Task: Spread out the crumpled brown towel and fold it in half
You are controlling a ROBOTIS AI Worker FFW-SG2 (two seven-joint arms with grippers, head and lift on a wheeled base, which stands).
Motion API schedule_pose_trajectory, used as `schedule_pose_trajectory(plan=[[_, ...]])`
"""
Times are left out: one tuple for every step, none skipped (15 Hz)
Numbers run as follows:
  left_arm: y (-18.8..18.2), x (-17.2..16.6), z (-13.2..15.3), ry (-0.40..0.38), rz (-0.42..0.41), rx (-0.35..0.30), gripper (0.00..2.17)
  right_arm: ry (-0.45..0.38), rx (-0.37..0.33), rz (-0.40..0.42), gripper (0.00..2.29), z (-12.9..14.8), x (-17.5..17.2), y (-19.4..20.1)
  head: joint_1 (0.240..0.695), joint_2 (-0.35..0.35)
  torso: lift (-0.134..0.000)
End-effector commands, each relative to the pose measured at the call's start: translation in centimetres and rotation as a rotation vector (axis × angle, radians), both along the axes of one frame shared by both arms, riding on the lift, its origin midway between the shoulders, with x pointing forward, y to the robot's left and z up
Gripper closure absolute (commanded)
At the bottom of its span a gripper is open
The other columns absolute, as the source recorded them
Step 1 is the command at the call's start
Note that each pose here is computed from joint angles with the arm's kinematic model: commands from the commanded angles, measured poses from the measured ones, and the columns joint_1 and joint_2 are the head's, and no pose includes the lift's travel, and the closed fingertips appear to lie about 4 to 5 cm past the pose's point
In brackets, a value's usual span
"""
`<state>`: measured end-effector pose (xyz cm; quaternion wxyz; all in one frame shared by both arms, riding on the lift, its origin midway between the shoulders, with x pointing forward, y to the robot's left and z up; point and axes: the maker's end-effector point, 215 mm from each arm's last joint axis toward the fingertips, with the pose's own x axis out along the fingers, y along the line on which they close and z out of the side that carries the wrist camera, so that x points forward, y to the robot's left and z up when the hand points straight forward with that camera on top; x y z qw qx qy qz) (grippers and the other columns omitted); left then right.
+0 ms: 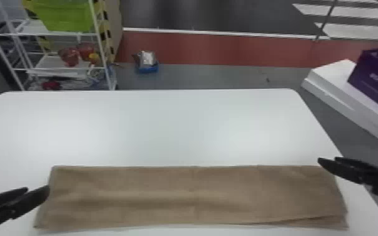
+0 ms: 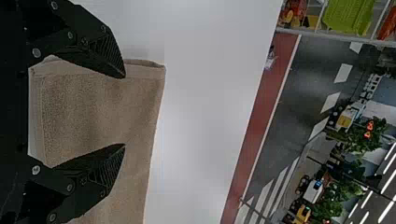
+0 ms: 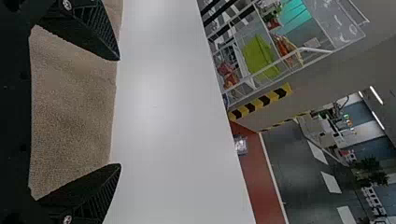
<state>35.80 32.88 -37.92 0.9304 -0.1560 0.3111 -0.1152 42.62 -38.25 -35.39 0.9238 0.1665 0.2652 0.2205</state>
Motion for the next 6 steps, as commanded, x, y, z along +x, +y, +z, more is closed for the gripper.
schedule_pose_trajectory(plan=[[-0.25,0.04,0.1,-0.003,-0.004,-0.003,0.44,0.01,0.001,-0.002,0.07,-0.18,-0.08,-0.03,0.695,-0.078,-0.123],[-0.25,0.04,0.1,-0.003,-0.004,-0.003,0.44,0.01,0.002,-0.002,0.07,-0.2,-0.09,0.01,0.695,-0.079,-0.123],[-0.31,0.02,-0.03,0.0,-0.005,-0.005,0.44,0.009,0.002,-0.004,0.07,-0.18,-0.09,-0.06,0.695,-0.08,-0.123],[-0.35,0.04,-0.1,0.001,-0.004,-0.006,0.43,0.012,0.001,-0.009,0.07,-0.22,-0.14,-0.25,0.695,-0.081,-0.123],[-0.46,0.11,-0.13,0.001,-0.006,-0.007,0.43,0.009,0.006,-0.013,0.08,-0.18,-0.07,-0.28,0.695,-0.082,-0.123],[-0.45,0.22,-0.29,0.005,-0.002,-0.001,0.36,0.015,0.008,-0.013,0.09,-0.22,-0.01,-0.16,0.695,-0.083,-0.123]])
